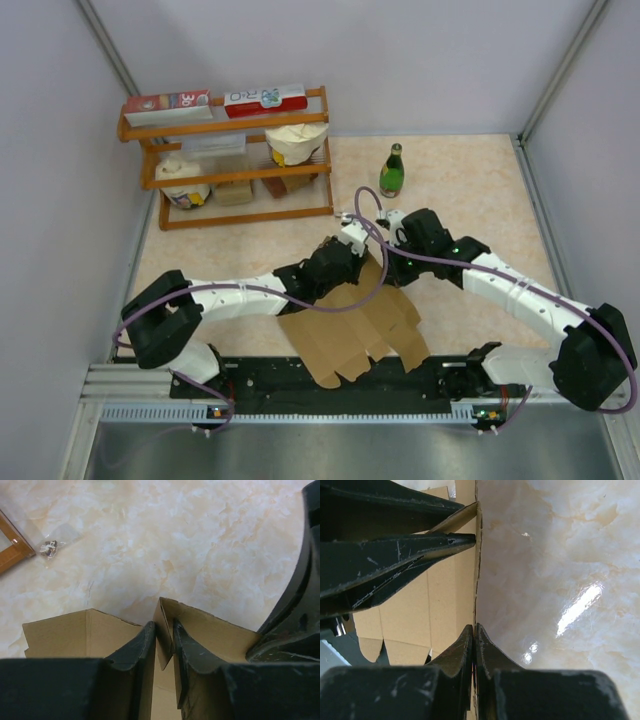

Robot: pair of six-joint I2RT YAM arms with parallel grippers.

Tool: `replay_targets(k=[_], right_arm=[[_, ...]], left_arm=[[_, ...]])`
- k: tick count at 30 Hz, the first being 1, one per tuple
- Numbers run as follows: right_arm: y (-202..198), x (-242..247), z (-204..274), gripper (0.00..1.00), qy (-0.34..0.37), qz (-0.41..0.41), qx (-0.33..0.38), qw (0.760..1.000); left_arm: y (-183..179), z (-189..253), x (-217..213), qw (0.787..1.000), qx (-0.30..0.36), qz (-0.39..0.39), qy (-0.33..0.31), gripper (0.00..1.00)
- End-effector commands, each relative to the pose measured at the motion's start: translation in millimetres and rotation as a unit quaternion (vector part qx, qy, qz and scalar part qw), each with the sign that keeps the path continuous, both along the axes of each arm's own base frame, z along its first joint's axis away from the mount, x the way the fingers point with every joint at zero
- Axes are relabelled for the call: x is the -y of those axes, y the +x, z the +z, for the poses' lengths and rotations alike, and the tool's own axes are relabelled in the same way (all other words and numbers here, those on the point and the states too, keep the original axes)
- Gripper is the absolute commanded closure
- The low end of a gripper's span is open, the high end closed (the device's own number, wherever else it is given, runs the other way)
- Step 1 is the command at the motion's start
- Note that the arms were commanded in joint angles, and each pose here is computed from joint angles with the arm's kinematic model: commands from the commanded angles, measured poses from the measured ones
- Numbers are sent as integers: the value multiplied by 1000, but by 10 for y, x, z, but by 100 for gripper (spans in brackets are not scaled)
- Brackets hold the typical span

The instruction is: Fold the paper box

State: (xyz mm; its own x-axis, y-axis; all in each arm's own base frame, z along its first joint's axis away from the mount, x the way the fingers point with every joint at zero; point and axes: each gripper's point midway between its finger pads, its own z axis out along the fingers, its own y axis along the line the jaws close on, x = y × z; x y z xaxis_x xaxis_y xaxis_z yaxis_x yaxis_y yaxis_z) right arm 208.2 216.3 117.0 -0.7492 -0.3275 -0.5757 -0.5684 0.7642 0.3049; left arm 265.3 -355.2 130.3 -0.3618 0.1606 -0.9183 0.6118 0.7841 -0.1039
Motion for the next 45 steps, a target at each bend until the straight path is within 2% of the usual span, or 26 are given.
replay_targets(k=[1, 12, 19, 26, 28, 34, 45], right_arm=[[79, -105, 143, 100, 26, -1, 28, 999], [73, -112, 129, 100, 27, -5, 23, 999], [73, -116, 132, 100, 29, -8, 22, 999], [71, -124, 130, 100, 30, -9, 20, 999], [78, -126, 135, 100, 32, -12, 20, 999], [81, -125, 130, 100, 30, -13, 19, 999], [77, -131, 118, 100, 31, -16, 13, 999]], left_arm=[[65, 335, 139, 998, 29, 38, -34, 75], [22, 239, 179, 997, 30, 67, 1, 78], [34, 210, 151, 996, 17, 88, 12, 90], [21, 234, 182, 996, 15, 89, 5, 93], [5, 230, 201, 996, 12, 84, 2, 91], [-27, 248, 253, 997, 9, 75, -7, 72], [-117, 292, 357, 998, 2, 46, -35, 70]])
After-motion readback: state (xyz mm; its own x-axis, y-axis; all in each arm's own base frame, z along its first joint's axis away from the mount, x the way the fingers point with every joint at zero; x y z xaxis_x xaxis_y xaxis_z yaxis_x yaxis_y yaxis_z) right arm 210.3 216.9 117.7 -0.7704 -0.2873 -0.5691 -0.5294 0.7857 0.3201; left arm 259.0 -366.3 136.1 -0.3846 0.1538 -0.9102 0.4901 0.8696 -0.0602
